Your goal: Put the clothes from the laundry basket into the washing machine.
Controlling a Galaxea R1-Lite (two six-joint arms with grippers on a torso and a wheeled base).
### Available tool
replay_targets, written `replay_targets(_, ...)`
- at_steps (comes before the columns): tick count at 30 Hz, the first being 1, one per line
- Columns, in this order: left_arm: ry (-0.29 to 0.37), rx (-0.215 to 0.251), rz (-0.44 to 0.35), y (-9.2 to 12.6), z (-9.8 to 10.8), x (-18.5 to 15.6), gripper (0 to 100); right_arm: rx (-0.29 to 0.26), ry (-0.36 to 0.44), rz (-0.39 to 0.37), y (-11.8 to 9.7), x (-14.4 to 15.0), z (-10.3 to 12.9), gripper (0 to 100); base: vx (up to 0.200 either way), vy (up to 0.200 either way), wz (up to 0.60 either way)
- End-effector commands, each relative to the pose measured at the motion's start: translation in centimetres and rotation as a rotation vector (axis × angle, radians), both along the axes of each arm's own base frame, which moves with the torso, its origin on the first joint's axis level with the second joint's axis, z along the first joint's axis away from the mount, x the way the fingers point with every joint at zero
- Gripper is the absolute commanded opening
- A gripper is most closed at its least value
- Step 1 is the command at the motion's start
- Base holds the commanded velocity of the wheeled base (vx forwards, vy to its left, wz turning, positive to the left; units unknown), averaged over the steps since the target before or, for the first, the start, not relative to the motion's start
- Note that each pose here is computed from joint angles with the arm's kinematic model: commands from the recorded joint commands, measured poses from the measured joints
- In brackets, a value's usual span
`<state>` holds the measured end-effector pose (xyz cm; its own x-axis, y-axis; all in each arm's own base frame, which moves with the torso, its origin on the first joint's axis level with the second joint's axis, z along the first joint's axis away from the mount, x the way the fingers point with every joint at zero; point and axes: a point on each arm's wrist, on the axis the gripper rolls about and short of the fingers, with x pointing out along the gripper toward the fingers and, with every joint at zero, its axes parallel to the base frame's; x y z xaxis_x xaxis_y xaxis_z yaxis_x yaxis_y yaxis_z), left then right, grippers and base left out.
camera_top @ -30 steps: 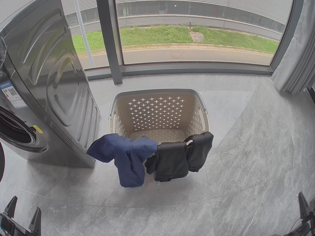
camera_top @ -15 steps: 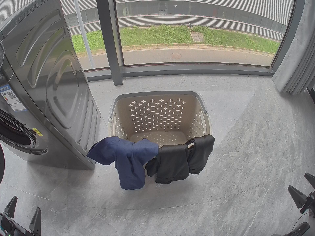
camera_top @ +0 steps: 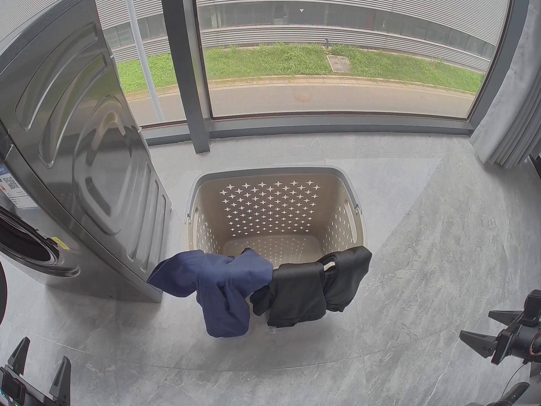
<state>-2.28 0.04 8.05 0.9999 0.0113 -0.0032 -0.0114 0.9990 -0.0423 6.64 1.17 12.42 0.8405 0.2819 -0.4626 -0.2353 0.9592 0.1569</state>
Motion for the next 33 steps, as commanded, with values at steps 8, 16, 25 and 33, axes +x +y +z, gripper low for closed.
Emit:
replay_targets(8, 0.004, -0.001, 0.001, 0.0, -0.4, 0.0, 100, 0.082, 0.193, 0.135, 3.9, 6.9, -2.2, 100, 0.000, 0.000, 0.00)
replay_targets(16, 0.004, -0.001, -0.001, 0.0, -0.4, 0.0, 100, 0.015, 0.226, 0.103, 5.9, 10.5, -3.5, 100, 0.000, 0.000, 0.00)
replay_targets(25, 0.004, -0.001, -0.001, 0.0, -0.4, 0.0, 100, 0.010, 0.205, 0.142, 8.5, 14.0, -5.4, 100, 0.000, 0.000, 0.00)
replay_targets(33, 0.004, -0.001, -0.001, 0.0, -0.4, 0.0, 100, 0.008, 0.192, 0.163, 10.5, 17.1, -7.4, 100, 0.000, 0.000, 0.00)
